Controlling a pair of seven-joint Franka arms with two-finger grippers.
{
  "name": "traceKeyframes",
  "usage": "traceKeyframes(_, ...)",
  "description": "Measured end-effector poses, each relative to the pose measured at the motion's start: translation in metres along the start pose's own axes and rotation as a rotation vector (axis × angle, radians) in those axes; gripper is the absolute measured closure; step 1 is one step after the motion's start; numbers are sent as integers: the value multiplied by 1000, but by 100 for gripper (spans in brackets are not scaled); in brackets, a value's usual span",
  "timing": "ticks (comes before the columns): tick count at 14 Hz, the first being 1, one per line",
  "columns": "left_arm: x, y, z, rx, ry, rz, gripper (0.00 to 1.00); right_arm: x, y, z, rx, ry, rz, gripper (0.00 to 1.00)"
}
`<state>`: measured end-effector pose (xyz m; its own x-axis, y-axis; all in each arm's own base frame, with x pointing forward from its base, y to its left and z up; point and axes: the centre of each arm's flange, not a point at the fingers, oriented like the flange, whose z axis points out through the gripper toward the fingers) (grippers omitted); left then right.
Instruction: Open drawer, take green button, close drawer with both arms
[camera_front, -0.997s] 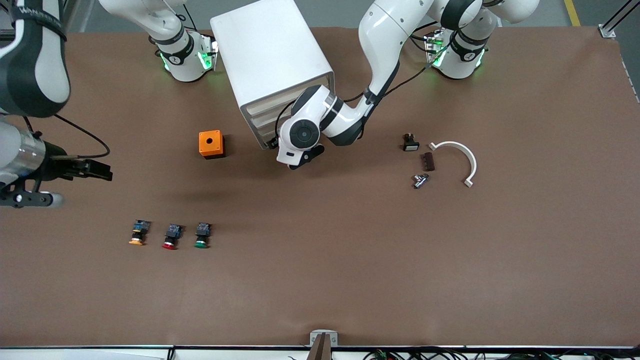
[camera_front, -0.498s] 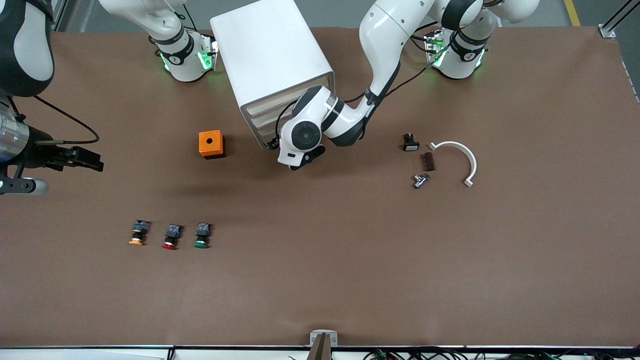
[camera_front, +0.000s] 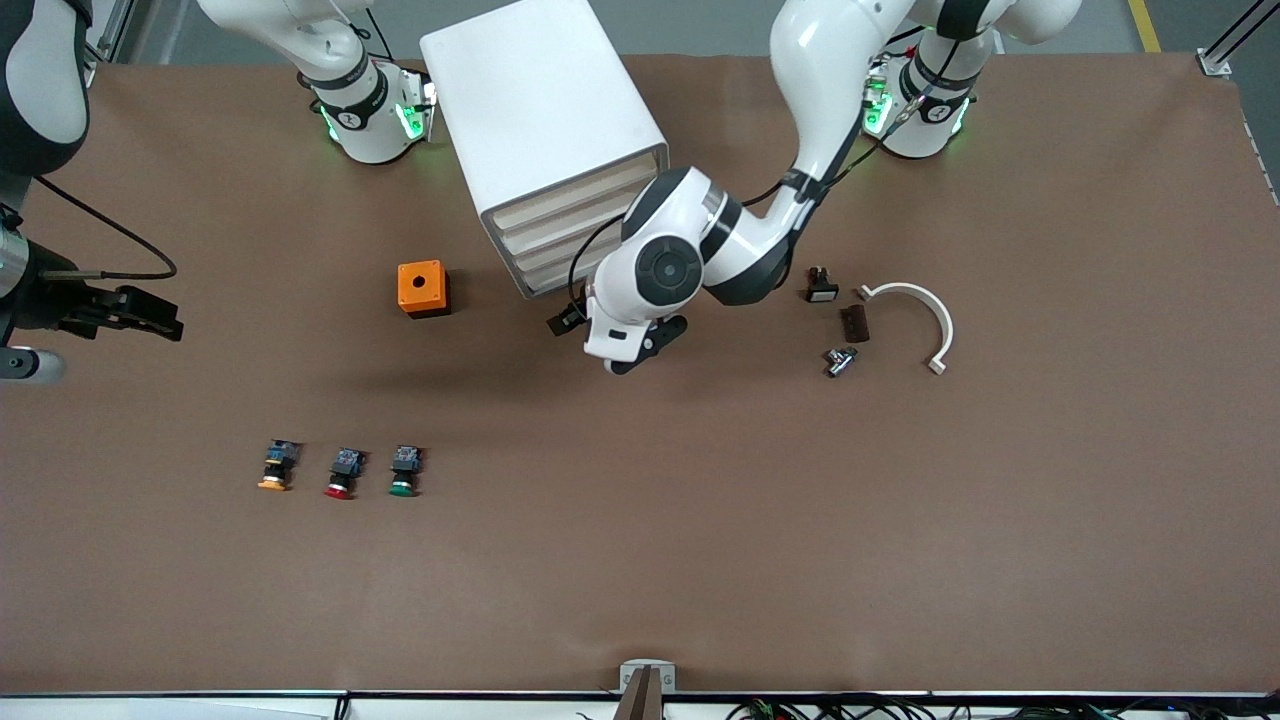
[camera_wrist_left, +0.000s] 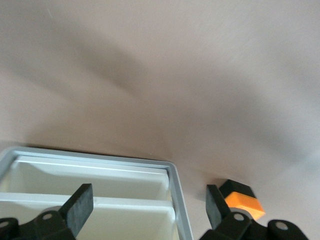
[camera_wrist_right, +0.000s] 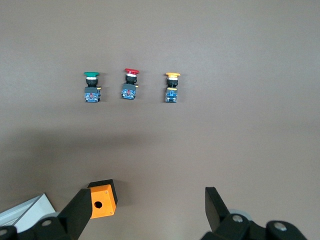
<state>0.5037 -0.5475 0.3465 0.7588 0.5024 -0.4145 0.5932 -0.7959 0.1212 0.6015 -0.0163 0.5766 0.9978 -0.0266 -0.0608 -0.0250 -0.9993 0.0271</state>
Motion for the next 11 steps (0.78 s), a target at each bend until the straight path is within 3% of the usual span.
traceKeyframes(3, -6, -15, -95, 17, 73, 67, 0, -1, 0, -2, 1, -7, 0, 0)
traceKeyframes(6, -4, -54, -193, 61, 86, 191, 0, -7, -9, -3, 2, -45, -15, 0)
traceKeyframes(11, 73, -144, -317, 68, 53, 328, 0, -25, 2, -24, 15, -53, -2, 0)
